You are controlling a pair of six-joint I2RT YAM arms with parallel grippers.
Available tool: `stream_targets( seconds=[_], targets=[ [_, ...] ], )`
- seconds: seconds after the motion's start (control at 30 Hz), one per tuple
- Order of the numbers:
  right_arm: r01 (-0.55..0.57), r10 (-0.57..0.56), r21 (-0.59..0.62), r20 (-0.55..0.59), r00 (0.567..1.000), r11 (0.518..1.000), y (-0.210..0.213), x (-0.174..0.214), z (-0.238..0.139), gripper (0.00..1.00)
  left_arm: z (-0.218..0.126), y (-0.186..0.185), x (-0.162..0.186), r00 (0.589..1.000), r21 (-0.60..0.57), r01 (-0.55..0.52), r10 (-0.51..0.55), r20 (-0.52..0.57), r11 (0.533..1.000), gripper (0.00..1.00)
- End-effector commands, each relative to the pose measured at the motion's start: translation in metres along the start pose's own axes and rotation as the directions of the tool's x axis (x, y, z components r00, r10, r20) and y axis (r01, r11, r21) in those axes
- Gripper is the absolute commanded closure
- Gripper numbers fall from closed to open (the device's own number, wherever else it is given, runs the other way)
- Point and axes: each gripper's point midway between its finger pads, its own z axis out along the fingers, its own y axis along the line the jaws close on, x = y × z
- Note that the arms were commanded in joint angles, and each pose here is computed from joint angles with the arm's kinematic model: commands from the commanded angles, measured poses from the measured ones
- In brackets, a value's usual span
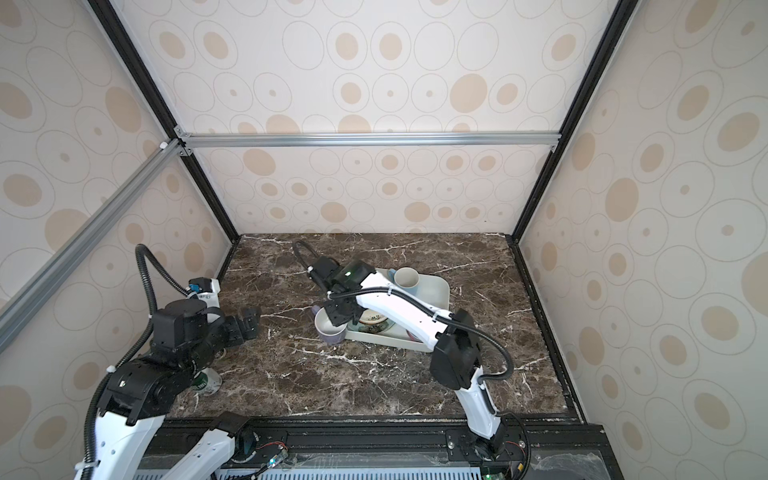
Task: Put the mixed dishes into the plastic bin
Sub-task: 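Lift the lavender mug with the right gripper and carry it over the bin, then lower the lavender mug into the bin beside the light blue mug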
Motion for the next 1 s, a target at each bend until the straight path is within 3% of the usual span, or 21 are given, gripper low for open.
stream_targets(
  seconds=[0.0,0.57,0.97],
  targets=[
    [-0.049,0.045,0.051,0.08,0.996,0.997,-0.048,-0.012,-0.036,0.9,0.004,-0.017,-0.027,0.998,0.061,0.004,-0.007,0.057,0.998,0.01],
    [-0.342,0.317,0.131,0.177,0.932,0.931,-0.225,-0.016,-0.069,0.89,0.079,-0.078,-0.069,1.0,0.191,0.006,-0.005,-0.003,0.982,0.01],
    [-0.493,0.473,0.122,0.165,0.866,0.861,-0.291,0.013,-0.053,0.88,0.123,-0.113,-0.09,0.999,0.255,-0.012,0.023,-0.038,0.967,0.01]
  ],
)
